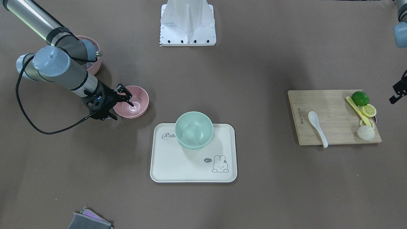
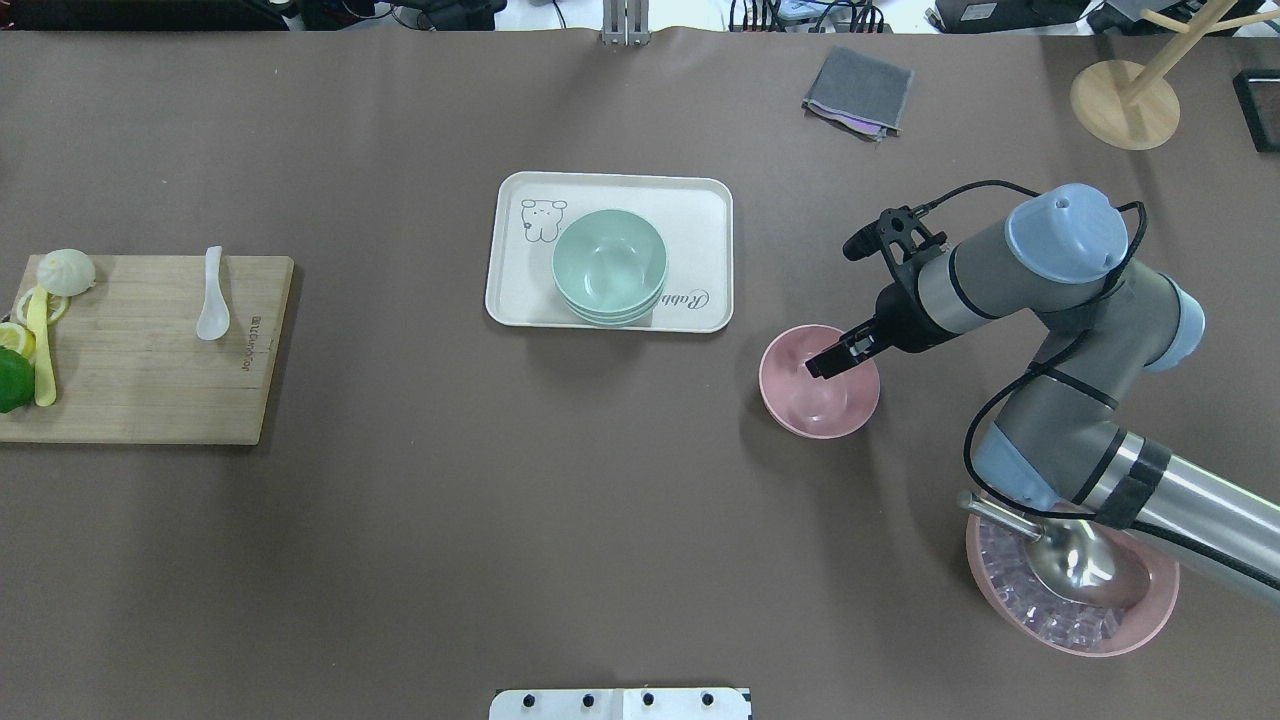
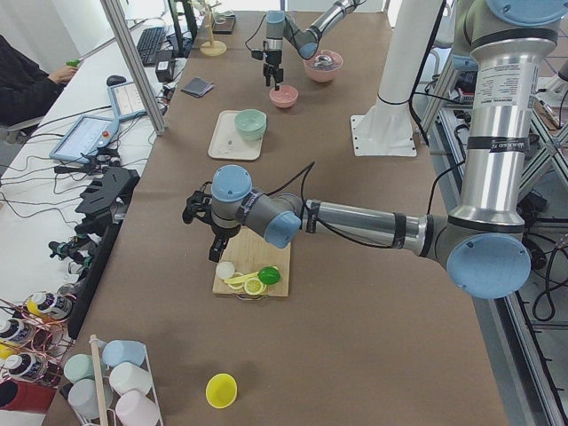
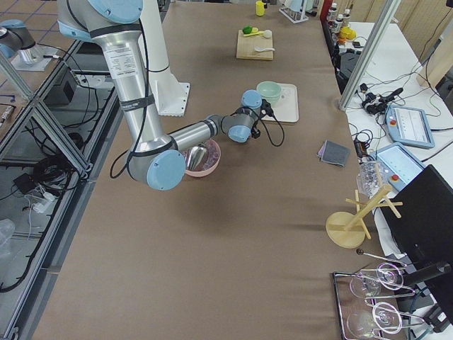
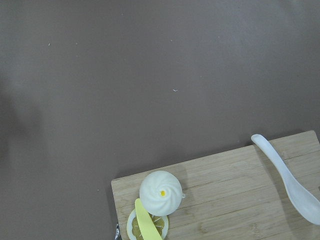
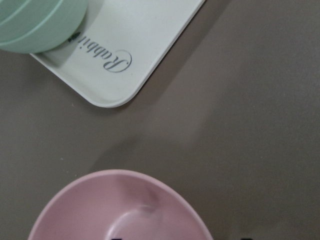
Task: Stack pink bowl on green and place spoon
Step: 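Move the right gripper down to the rim of the pink bowl, then grip the pink bowl rim with right gripper while left gripper reaches the white spoon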
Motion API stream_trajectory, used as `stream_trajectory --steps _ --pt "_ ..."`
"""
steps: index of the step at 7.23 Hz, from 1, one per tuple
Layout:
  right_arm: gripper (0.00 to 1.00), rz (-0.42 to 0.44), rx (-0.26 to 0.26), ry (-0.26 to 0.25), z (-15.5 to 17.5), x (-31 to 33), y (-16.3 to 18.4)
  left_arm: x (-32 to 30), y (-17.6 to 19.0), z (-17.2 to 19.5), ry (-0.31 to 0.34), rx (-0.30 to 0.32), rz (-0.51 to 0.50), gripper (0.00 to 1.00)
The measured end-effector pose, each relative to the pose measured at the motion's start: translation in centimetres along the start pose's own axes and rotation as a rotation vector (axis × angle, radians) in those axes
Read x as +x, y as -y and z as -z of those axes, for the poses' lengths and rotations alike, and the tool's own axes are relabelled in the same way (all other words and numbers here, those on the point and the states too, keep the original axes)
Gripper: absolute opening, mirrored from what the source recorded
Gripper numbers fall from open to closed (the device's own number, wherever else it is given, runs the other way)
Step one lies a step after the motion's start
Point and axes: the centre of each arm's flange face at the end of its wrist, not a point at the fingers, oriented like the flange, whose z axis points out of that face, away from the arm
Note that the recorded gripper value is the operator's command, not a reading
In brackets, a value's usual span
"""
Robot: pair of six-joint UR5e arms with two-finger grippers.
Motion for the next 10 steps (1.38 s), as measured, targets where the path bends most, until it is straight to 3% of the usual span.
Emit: stream_trajectory --steps 1,6,10 --pt "0.0 0.002 -0.007 0.002 -0.2 0.0 -0.3 0.1 0.1 0.0 0.0 0.0 -0.001 0.98" --pt "0.0 -0.02 0.014 0.004 2.3 1.9 0.7 1.7 0.8 -0.9 -0.013 -0.011 -0.011 0.98" --pt "0.0 -0.122 0.065 0.001 7.6 4.0 5.2 11.6 3.8 -6.4 -0.052 -0.05 0.185 0.98"
